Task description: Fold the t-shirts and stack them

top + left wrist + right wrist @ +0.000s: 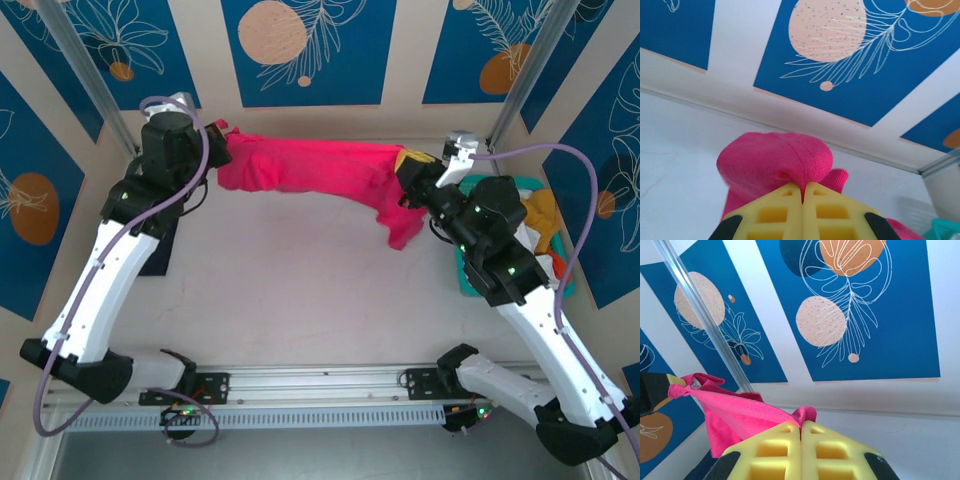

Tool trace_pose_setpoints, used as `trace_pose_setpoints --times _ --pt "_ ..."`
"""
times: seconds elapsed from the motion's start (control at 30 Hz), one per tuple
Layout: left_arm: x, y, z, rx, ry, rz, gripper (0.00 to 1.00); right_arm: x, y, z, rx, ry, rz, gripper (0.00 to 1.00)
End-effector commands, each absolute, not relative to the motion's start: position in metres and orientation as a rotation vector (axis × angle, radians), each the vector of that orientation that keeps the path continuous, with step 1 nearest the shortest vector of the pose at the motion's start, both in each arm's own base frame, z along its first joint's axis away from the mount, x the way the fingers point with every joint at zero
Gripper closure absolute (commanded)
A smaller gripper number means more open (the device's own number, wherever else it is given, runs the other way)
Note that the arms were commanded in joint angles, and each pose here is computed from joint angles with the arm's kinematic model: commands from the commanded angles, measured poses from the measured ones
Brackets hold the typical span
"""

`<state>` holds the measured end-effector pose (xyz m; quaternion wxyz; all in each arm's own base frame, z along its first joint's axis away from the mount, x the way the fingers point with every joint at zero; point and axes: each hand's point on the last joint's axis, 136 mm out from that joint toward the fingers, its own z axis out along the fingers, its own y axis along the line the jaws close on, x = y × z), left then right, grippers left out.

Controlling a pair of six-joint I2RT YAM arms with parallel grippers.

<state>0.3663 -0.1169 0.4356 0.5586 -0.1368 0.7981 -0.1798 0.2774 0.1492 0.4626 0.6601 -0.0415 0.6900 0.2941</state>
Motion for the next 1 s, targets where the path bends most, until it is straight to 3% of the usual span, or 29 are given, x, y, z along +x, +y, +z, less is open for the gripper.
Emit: trace_pose_setpoints --times 0.0,0.23,0.53,0.77,0.87,0.97 --pt "0.362 -0.112 0.405 -0.371 1.959 -0.425 1.00 0.279 0.142 0.451 -0.087 1.606 0.612 1.00" --pt "0.384 -0.118 0.369 -0.385 2.038 -0.392 1.00 0.311 0.154 0.437 -0.113 1.656 0.595 1.00" --pt "0.426 -0.120 0.416 -0.350 1.982 -0.428 1.00 0.361 0.154 0.486 -0.142 1.600 0.622 1.00" --pt "0.404 -0.105 0.466 -0.344 1.863 -0.429 1.00 0.336 0.149 0.536 -0.210 1.476 0.597 1.00" --pt "0.390 -0.100 0.448 -0.357 1.887 -0.427 1.00 0.322 0.148 0.518 -0.232 1.514 0.603 1.00" --pt "0.374 -0.096 0.401 -0.396 1.969 -0.422 1.00 0.310 0.151 0.465 -0.244 1.631 0.645 1.00"
